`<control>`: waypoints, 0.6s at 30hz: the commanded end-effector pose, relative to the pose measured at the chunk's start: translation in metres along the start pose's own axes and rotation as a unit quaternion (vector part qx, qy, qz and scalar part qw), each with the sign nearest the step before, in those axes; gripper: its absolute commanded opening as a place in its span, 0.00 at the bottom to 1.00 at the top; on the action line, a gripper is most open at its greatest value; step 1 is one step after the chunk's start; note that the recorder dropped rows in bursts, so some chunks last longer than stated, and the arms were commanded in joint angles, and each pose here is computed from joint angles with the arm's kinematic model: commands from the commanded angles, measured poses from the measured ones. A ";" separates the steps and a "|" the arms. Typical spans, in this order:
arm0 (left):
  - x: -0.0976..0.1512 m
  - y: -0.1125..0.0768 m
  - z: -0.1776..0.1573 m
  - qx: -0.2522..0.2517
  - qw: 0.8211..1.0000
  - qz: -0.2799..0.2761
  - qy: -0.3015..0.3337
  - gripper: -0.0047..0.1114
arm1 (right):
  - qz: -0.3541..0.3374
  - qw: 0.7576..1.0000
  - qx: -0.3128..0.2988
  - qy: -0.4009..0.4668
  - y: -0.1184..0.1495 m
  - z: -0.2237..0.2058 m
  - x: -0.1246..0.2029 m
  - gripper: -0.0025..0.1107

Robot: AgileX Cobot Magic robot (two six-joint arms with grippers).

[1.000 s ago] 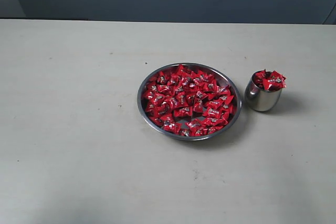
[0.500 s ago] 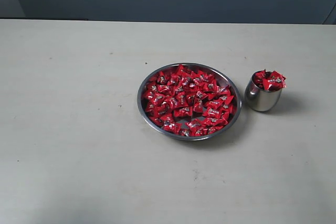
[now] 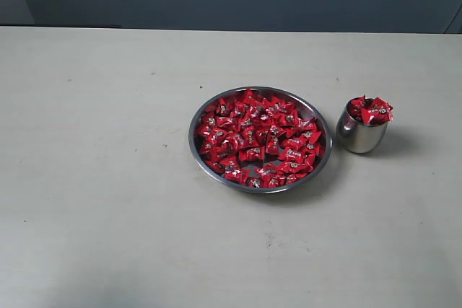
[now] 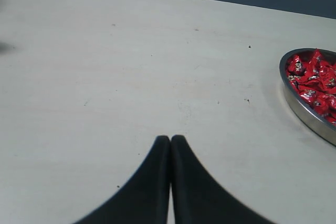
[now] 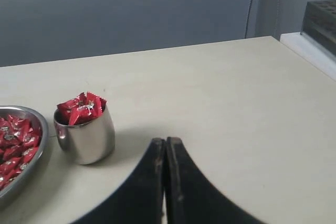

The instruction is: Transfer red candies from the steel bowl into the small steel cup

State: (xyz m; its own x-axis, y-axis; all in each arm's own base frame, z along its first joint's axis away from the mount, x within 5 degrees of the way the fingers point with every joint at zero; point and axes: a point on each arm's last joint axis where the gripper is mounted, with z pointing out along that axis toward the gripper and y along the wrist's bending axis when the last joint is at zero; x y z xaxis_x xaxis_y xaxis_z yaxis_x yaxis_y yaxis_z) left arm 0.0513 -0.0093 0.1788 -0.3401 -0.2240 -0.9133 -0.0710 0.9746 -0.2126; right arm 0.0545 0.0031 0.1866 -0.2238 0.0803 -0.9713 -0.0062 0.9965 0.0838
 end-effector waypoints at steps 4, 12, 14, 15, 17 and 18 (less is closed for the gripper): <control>0.000 0.000 0.000 -0.001 1.000 -0.001 -0.001 0.04 | 0.004 1.000 0.001 -0.003 0.000 0.000 0.001 0.01; 0.000 0.000 0.000 -0.001 1.000 -0.001 -0.004 0.04 | 0.004 1.000 0.001 -0.003 0.000 0.000 0.001 0.01; 0.000 0.000 0.000 -0.001 1.000 -0.001 -0.004 0.04 | 0.004 1.000 0.001 -0.003 0.000 0.000 0.001 0.01; 0.000 0.000 0.000 -0.001 1.000 -0.001 -0.004 0.04 | 0.004 1.000 0.001 -0.003 0.000 0.000 0.001 0.01; 0.000 0.000 0.000 -0.001 1.000 -0.001 -0.004 0.04 | 0.004 1.000 0.001 -0.003 0.000 0.000 0.001 0.01; 0.000 0.000 0.000 -0.001 1.000 -0.001 -0.004 0.04 | 0.004 1.000 0.001 -0.003 0.000 0.000 0.001 0.01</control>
State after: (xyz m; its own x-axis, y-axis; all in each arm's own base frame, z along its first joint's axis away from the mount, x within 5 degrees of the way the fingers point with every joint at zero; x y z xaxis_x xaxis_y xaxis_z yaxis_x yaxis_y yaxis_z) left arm 0.0513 -0.0093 0.1788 -0.3401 -0.2240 -0.9133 -0.0710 0.9746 -0.2126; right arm 0.0544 0.0034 0.1864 -0.2261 0.0887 -0.9701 -0.0071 0.9957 0.0927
